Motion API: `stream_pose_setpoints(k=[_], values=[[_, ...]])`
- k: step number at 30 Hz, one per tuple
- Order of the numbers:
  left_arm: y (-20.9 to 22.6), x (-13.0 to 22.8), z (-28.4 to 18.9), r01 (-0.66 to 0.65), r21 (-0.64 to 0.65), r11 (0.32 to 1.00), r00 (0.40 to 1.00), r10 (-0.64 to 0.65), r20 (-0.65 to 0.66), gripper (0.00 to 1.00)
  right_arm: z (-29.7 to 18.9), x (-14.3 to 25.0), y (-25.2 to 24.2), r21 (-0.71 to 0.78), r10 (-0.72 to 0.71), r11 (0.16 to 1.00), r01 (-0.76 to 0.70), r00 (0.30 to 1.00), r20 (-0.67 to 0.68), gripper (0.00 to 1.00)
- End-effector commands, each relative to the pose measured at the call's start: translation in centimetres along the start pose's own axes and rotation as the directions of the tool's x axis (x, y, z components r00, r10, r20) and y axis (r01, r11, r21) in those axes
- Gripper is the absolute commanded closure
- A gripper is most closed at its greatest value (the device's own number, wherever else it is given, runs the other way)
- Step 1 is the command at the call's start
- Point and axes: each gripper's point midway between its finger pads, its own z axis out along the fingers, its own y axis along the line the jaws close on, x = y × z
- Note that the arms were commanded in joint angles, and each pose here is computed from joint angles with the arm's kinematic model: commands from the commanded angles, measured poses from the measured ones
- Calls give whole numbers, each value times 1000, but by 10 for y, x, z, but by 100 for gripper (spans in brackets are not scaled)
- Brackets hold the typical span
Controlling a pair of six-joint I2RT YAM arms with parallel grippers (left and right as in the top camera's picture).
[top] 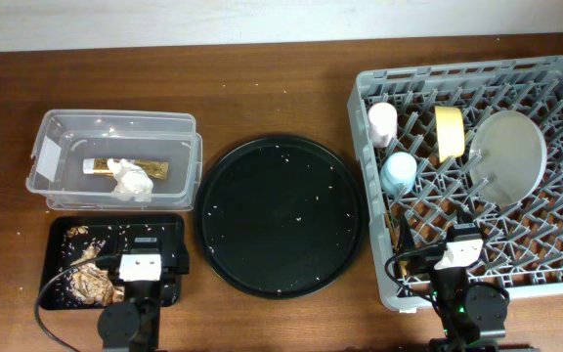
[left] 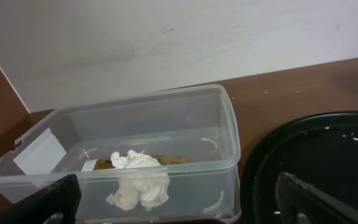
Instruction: Sort waste into correct bins and load items into the dishwasher rack
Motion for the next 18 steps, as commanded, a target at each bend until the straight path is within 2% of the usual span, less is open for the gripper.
stream_pose_setpoints(k=[1, 3, 6, 18], values=[[-2, 1, 0, -29, 8, 1000, 1000, 29, 0, 1, 0, 2, -3, 15, 13, 1000, -13, 1000, -4, 2], [8, 1, 0, 105, -48, 993, 994, -105, 1, 1, 0, 2, -3, 15, 13, 1000, -13, 1000, -4, 2], [17, 1, -1, 208, -99, 973, 978, -208, 14, 1, 0, 2, -3, 15, 13, 1000, -13, 1000, -4, 2], [17, 1, -1, 207, -99, 973, 978, -207, 14, 1, 0, 2, -3, 14, 13, 1000, -13, 1000, -4, 2]])
